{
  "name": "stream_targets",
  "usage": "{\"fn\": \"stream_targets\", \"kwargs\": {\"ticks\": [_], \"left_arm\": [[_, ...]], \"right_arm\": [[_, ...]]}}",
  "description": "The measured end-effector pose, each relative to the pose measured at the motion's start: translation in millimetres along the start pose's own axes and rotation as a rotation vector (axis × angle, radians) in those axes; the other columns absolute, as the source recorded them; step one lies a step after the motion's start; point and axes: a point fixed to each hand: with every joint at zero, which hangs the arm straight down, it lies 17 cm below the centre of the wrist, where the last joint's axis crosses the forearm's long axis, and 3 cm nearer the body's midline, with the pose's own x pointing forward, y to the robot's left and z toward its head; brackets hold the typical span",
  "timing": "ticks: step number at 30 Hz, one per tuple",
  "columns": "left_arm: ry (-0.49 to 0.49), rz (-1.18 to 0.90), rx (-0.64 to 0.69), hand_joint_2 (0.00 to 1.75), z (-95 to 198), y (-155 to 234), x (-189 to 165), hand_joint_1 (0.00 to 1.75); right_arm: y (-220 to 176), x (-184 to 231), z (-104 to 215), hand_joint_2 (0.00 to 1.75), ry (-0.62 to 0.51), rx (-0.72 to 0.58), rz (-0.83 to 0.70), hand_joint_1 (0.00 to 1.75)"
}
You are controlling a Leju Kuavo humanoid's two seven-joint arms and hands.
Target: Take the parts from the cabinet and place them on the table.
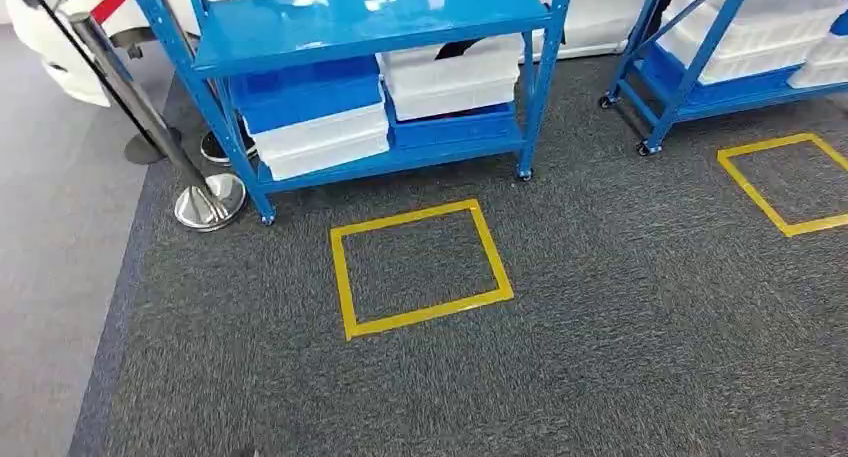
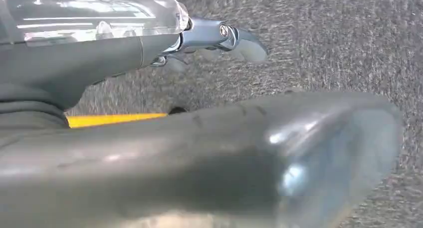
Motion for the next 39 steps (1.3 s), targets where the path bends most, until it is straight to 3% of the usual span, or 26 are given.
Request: {"fn": "stream_targets", "kwargs": {"ticks": [10,18,39], "left_arm": [[-0.012,0.005,-0.013,0.00,-0.3,-2.1,3.6,0.00],[-0.022,0.012,-0.033,0.00,0.6,-5.7,5.1,0.00],[-0.008,0.006,-0.024,0.00,2.8,-0.2,-3.7,0.00]], "right_arm": [[-1.9,-0.3,-0.3,0.00,0.005,-0.009,-0.004,0.00],[-9.0,-2.4,-1.6,0.00,0.023,-0.035,-0.124,0.00],[-3.5,-9.2,-0.4,0.00,0.044,-0.023,-0.165,0.00]]}}
